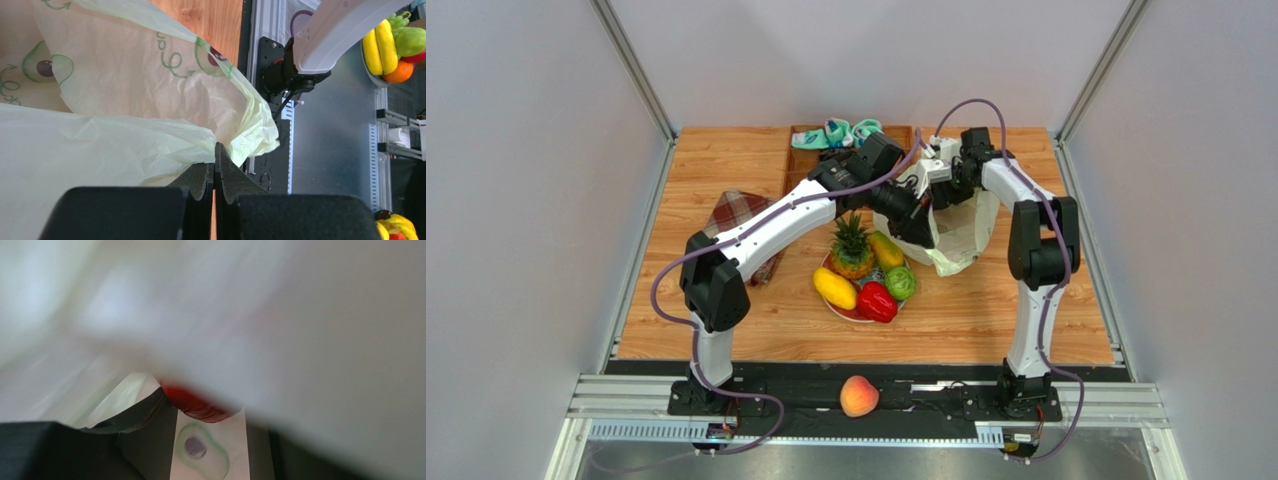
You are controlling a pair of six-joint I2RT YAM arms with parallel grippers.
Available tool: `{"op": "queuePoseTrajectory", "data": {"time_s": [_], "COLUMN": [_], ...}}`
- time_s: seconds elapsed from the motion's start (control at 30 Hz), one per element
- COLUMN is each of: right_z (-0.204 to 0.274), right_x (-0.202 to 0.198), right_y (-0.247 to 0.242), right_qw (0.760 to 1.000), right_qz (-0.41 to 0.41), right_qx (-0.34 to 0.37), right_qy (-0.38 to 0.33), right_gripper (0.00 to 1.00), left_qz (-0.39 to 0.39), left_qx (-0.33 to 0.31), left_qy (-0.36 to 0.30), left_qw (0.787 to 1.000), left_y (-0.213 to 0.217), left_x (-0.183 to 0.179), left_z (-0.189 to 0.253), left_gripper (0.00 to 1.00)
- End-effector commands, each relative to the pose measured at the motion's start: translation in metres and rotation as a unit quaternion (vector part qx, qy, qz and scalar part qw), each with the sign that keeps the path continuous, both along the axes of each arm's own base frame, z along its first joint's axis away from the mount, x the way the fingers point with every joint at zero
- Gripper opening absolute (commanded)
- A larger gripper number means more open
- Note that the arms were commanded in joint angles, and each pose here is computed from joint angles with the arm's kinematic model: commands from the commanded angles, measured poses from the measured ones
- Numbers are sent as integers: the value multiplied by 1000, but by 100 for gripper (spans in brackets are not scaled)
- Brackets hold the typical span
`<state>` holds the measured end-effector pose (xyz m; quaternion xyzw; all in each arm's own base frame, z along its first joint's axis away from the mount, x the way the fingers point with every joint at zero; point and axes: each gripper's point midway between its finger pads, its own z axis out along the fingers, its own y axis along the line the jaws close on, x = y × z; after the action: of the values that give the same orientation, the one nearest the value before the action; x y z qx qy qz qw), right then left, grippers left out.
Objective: Take the fake fruits out of the plastic bag
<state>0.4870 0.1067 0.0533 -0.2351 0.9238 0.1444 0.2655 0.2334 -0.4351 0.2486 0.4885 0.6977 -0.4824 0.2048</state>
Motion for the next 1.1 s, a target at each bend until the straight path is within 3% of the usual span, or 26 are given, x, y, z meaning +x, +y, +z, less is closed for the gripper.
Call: {"op": "queuePoseTrajectory", "data": {"time_s": [0.0,0.03,0.17,0.43,0.47,0.53,0.57,0.67,0.77,0.9,1.07], "right_z": [112,110,147,191,200,219,234,249,240,222,188], "right_x": [-36,-54,-94,-155,-162,-178,-191,-227,-255,-275,-276], "right_y": [-1,-3,-13,-19,-17,-11,-6,11,35,71,114], "right_qw": [995,996,992,989,987,983,978,967,951,913,887], "right_qz": [32,36,49,69,77,94,107,164,238,338,414], "right_qx": [53,55,54,40,46,59,67,57,27,-7,-12], "right_qy": [-80,-63,-102,-122,-130,-147,-165,-184,-198,-227,-203], "right_gripper": [29,28,28,28,29,30,31,32,33,34,35], "left_qz": [9,12,24,39,40,55,79,143,197,250,286], "left_qx": [-18,-16,-19,-37,-53,-54,-62,-77,-89,-100,-79], "left_qy": [-36,-36,-41,-61,-77,-75,-88,-122,-137,-163,-167], "left_qw": [999,999,999,997,995,994,991,979,967,949,940], "left_y": [-2,-2,1,-10,-15,-20,-16,10,49,99,139], "left_x": [19,23,34,59,66,78,91,119,139,148,147], "left_z": [13,11,15,24,42,46,59,92,123,156,152], "left_gripper": [0,0,0,0,6,33,52,72,78,78,77]}}
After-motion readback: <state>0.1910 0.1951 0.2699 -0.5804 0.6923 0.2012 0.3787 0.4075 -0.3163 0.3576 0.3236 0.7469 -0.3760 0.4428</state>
